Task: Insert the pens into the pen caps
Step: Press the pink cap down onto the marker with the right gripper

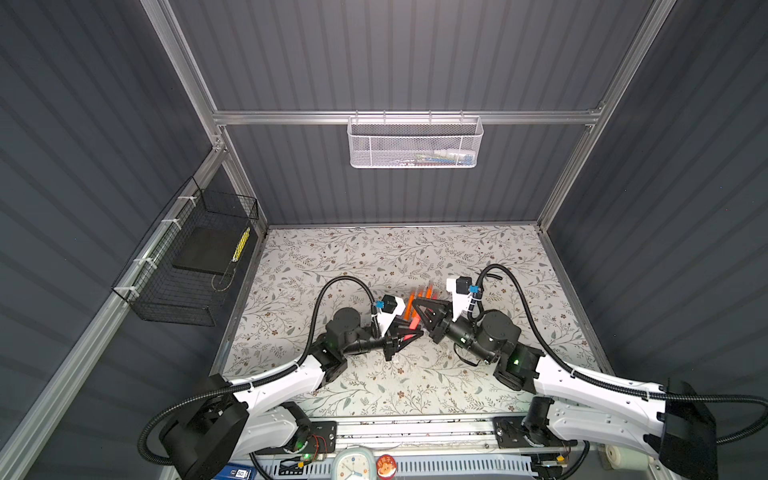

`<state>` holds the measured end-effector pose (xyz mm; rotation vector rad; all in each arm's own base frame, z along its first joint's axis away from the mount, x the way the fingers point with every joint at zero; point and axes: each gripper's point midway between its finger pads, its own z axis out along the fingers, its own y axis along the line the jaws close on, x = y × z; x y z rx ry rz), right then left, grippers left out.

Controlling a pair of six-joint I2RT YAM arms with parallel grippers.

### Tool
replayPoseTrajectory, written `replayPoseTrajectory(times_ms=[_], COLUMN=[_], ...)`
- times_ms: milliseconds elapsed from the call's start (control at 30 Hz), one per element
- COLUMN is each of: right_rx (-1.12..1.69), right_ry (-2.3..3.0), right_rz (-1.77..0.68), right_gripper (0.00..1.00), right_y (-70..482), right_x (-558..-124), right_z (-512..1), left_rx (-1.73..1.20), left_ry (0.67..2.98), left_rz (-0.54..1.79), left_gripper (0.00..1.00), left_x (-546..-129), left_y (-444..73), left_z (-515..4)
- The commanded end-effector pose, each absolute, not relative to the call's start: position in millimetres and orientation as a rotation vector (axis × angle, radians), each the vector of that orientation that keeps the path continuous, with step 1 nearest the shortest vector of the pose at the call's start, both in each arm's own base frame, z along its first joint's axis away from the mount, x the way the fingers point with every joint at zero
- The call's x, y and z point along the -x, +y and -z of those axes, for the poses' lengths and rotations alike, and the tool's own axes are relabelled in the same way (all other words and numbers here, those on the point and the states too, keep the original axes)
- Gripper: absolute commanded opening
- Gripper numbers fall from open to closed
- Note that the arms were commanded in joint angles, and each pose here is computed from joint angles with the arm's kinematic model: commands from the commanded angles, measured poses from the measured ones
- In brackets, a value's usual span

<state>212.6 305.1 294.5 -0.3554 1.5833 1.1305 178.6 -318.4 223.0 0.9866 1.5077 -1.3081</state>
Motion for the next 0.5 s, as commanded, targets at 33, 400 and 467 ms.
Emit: replayPoseTrajectory(times_ms=[33, 400, 467], right_rx=[0.631, 0.41, 0.376], right_ry=[1.601, 1.856, 1.872], right_rz=[-1.195, -1.066, -1.069], right_gripper=[0.0, 0.0, 0.0], right_y=[326.3, 356.3, 363.0], right_x=[-167.3, -178.4, -178.1], right_z=[-265.0, -215.1, -209.5], left_rx=[-0.962, -0.575, -0.519], left_ry=[1.274, 1.401, 1.397], left_rz=[1.291, 0.804, 0.757], left_gripper=[0.0, 0.0, 0.0], left_x=[-195.7, -272.2, -277.8], left_y=[-313.9, -269.4, -261.0], left_z=[-286.7, -297.6, -300.8])
